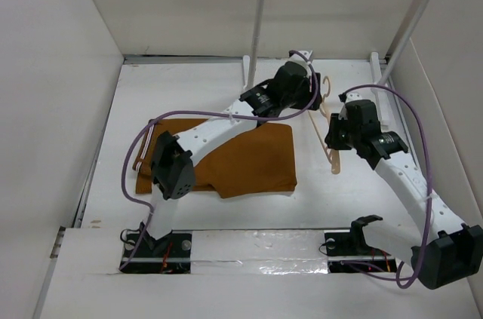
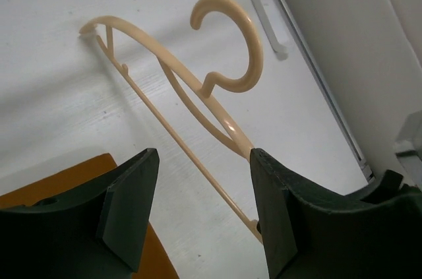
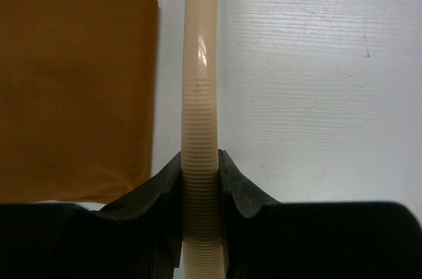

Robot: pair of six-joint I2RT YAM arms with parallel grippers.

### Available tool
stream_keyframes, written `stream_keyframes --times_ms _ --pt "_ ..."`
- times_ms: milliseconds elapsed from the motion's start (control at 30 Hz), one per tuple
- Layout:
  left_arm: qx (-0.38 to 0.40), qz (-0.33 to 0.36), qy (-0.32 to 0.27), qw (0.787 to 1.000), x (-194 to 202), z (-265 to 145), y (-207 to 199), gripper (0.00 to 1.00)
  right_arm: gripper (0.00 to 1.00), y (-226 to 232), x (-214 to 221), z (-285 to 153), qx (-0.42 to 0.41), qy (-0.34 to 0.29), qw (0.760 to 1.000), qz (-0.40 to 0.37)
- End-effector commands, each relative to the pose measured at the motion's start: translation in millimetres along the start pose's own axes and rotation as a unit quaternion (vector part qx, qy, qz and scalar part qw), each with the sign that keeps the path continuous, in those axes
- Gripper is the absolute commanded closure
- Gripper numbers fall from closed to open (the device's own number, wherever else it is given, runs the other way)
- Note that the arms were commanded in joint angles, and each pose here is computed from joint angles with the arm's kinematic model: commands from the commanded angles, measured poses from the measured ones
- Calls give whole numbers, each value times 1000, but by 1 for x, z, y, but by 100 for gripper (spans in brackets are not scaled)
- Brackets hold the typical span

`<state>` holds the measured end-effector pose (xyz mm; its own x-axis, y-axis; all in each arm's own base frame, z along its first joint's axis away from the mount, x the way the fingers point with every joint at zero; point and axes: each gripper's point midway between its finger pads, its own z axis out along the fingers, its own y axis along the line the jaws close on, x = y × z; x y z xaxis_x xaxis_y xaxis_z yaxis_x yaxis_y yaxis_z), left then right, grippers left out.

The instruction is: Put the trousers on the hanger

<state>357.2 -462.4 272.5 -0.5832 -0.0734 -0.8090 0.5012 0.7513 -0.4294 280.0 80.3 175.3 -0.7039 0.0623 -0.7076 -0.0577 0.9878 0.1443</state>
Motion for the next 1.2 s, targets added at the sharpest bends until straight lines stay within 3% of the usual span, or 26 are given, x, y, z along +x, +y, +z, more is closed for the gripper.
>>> stream_keyframes --times_ms 0,200,367,833,933,967,1033,1133,1167 --pt "22 -17 -39 999 -24 0 -27 45 100 5 -20 -3 -2 -50 999 5" --pt "45 -15 -32 998 -9 21 -52 44 100 5 -10 -4 -2 -42 999 -1" --pt "18 -13 -43 999 -6 40 -41 45 100 6 -7 -5 -9 -40 999 -1" --pt "-65 -20 -89 994 -8 74 -9 59 100 16 -1 -9 -25 -38 999 0" --pt "-69 -22 -101 992 -12 77 -8 72 100 19 5 -9 -28 -34 999 1" --pt "-69 -23 -100 992 -12 77 -8 85 99 21 7 -11 -30 -33 999 -1" --pt "-71 -25 -97 992 -10 76 -7 99 98 19 9 -11 -25 -32 999 3" --pt "-67 -30 -97 993 -15 64 -9 100 83 14 14 -12 -16 -30 999 6" --pt "-69 -30 -89 993 -5 64 -4 100 70 16 16 -13 -19 -28 999 4"
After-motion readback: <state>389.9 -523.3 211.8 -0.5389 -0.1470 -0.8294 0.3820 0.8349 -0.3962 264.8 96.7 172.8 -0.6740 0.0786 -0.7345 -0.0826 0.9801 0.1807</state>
